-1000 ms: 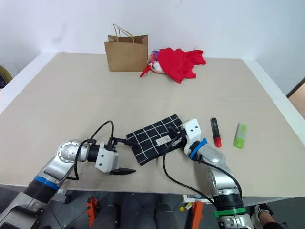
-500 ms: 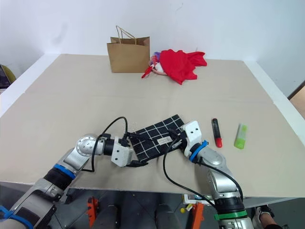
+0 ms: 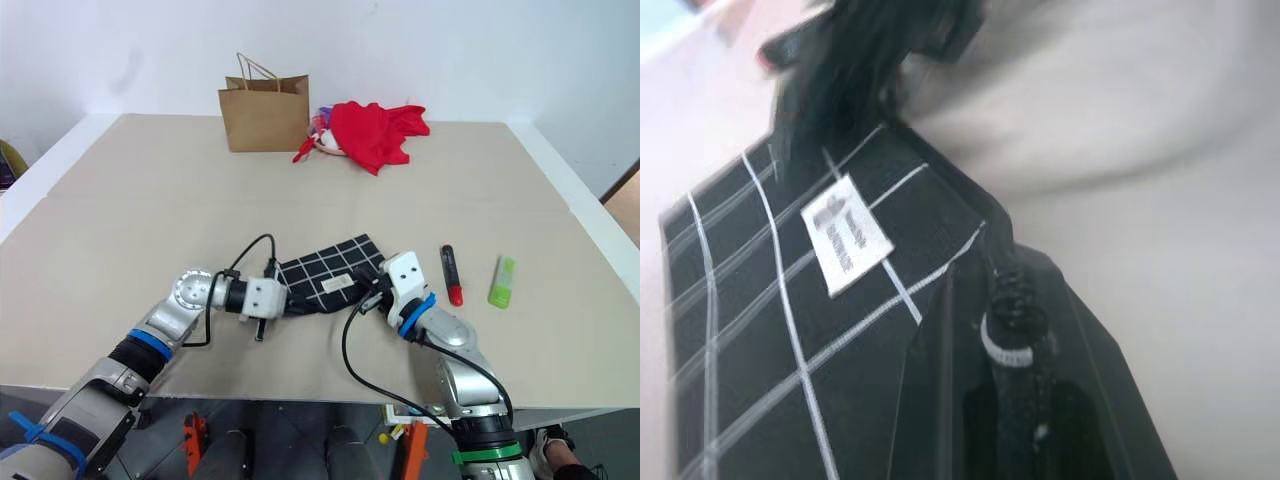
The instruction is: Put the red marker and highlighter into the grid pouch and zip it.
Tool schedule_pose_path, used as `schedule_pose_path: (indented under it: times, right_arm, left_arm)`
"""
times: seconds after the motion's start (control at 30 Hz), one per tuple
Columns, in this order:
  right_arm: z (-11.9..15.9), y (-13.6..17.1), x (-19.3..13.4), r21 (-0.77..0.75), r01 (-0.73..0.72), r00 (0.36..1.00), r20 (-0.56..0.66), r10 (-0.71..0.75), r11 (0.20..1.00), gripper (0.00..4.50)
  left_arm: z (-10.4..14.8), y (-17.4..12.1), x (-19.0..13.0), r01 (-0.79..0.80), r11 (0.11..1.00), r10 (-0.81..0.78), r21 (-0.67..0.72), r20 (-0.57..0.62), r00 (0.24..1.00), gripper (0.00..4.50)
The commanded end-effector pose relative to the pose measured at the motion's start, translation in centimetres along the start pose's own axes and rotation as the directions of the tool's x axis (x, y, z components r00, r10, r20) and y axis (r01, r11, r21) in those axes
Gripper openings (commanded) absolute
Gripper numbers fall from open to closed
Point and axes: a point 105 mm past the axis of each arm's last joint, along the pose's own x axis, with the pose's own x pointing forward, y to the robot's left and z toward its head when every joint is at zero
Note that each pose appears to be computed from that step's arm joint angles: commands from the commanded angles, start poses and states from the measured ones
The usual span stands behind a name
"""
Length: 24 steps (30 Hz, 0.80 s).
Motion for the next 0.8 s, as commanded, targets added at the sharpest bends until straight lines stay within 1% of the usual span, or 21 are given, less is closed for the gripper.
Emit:
schedule_pose_path:
  times: [0.03,0.13,0.17,0.2,0.23,0.33,0.47,0.6,0.7,0.8]
  right_arm:
    - [5.9,-1.3,-2.2,-0.065,0.017,0.979,0.203,-0.004,0.998,1.53]
    - [6.0,-1.2,-4.6,-0.106,-0.034,0.981,0.187,0.053,0.994,2.9]
    - [5.6,-1.0,-5.4,-0.117,-0.06,0.983,0.166,0.08,0.991,3.63]
    - [5.1,-0.7,-6.0,-0.13,-0.083,0.985,0.139,0.101,0.988,3.84]
    - [4.3,-0.3,-6.6,-0.14,-0.108,0.987,0.107,0.123,0.984,4.47]
    - [2.8,0.3,-7.8,-0.148,-0.138,0.986,0.068,0.149,0.979,4.47]
    - [1.9,0.4,-8.1,-0.143,-0.13,0.989,0.057,0.14,0.981,4.47]
    - [0.1,0.0,-8.8,-0.128,-0.103,0.994,0.022,0.107,0.986,4.47]
    - [-0.2,-0.4,-8.9,-0.124,-0.09,0.995,0.025,0.094,0.988,4.47]
    - [0.0,-0.5,-8.3,-0.101,-0.085,0.995,0.051,0.09,0.991,4.47]
  left_arm:
    - [2.8,1.7,-2.3,0.012,0.997,-0.002,-0.076,0.123,0.992,0.0]
    - [3.7,1.9,-3.6,0.058,0.993,-0.042,-0.105,0.144,0.989,0.0]
    - [4.1,2.0,-4.0,0.068,0.991,-0.05,-0.111,0.154,0.987,0.0]
    - [4.4,2.1,-4.3,0.078,0.99,-0.058,-0.119,0.165,0.985,0.0]
    - [4.7,2.2,-4.5,0.09,0.989,-0.07,-0.117,0.168,0.983,0.0]
    - [5.6,2.4,-4.8,0.107,0.989,-0.087,-0.106,0.178,0.98,0.0]
    - [6.0,2.4,-4.8,0.109,0.99,-0.09,-0.095,0.181,0.979,0.0]
    - [6.2,2.1,-4.7,0.116,0.99,-0.099,-0.085,0.183,0.978,0.0]
    - [6.1,1.9,-4.7,0.121,0.989,-0.105,-0.082,0.177,0.979,0.0]
    - [6.0,1.7,-4.7,0.121,0.989,-0.105,-0.081,0.175,0.979,0.0]
